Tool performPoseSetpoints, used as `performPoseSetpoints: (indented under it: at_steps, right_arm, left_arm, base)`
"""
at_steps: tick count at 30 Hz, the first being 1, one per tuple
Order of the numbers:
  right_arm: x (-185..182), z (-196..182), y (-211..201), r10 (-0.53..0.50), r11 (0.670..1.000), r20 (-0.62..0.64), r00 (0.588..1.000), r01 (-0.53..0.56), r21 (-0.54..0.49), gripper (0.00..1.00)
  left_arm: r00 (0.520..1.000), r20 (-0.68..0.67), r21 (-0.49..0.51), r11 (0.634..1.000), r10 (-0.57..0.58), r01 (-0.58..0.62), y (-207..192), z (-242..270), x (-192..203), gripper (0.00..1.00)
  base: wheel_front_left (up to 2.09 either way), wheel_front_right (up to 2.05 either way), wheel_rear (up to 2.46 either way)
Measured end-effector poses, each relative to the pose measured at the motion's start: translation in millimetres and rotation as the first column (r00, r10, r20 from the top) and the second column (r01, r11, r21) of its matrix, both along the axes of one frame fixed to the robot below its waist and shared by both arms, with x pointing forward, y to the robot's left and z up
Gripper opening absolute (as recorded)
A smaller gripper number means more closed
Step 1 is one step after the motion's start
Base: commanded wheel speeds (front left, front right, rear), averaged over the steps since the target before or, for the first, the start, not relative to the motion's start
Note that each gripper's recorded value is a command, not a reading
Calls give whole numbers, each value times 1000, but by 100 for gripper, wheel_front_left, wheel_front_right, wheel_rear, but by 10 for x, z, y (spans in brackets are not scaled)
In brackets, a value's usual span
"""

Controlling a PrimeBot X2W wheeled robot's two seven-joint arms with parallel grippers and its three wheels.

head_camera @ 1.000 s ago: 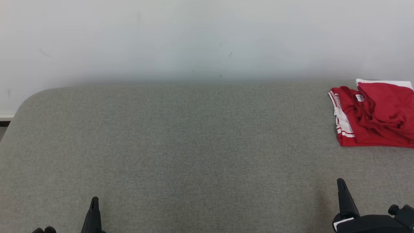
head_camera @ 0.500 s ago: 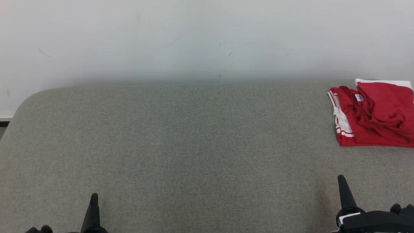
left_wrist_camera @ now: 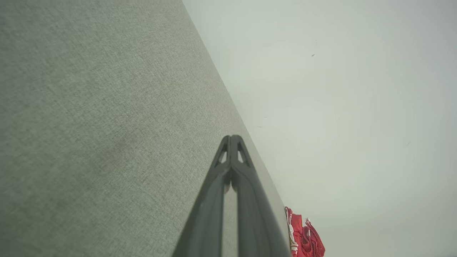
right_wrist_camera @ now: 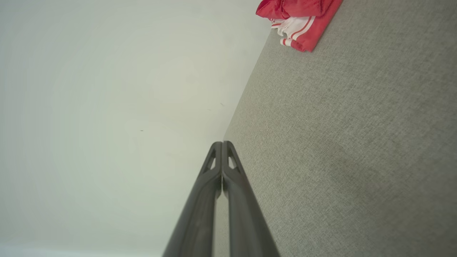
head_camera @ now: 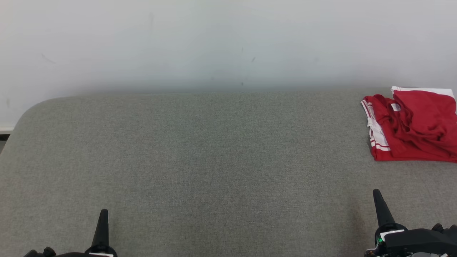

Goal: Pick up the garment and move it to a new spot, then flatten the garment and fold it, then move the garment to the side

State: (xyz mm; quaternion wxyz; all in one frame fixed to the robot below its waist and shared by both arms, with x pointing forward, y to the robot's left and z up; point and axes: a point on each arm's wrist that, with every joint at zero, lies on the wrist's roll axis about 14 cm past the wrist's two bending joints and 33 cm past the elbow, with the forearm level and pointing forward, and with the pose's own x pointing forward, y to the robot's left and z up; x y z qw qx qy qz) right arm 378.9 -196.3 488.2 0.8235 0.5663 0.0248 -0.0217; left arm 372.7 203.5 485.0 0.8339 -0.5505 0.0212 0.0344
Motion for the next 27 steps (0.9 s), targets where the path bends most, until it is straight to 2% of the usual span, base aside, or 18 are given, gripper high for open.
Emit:
performPoseSetpoints:
  at_steps: [27]
  right_arm:
    - [47,79,-19,-7,979,26,1000,1,206,0]
  left_arm:
    - [999,39,-227,974,-2,11,-17,111,92,0]
  base:
    - [0,0,0]
